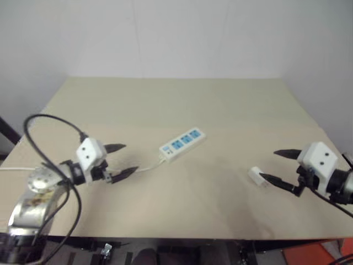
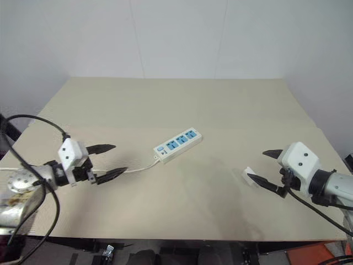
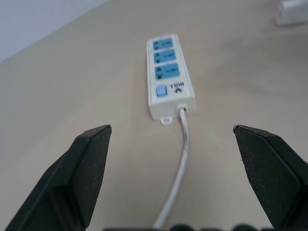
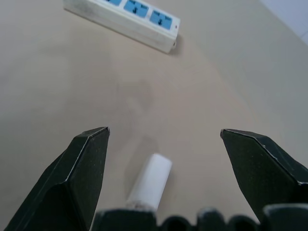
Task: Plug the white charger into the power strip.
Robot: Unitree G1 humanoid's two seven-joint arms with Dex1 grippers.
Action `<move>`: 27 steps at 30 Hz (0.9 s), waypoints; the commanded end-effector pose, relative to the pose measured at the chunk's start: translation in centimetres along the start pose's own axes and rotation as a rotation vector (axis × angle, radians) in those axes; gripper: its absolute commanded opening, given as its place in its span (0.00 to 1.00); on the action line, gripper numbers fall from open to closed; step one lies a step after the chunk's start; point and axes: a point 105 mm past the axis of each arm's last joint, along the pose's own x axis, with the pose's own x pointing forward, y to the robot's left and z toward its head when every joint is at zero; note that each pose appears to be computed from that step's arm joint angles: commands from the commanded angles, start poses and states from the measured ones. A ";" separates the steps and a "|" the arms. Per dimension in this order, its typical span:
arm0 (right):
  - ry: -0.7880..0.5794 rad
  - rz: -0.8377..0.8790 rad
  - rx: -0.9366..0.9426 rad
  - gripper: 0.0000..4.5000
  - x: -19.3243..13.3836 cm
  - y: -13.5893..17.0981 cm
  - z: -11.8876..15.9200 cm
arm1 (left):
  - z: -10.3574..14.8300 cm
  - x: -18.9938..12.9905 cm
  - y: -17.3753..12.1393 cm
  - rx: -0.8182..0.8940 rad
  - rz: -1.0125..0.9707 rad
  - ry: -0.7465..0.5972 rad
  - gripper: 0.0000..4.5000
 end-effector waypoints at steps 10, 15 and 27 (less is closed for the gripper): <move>-0.170 0.021 -0.068 0.98 2.6 0.3 4.4 | -1.4 11.0 0.1 -0.065 -0.101 -0.051 0.99; -0.214 0.034 -0.073 0.98 3.4 0.8 5.6 | -2.8 13.8 -0.1 -0.071 -0.068 -0.020 0.99; -0.242 0.062 -0.083 0.98 3.8 1.5 6.5 | -4.9 15.7 -2.3 -0.126 -0.114 0.000 0.80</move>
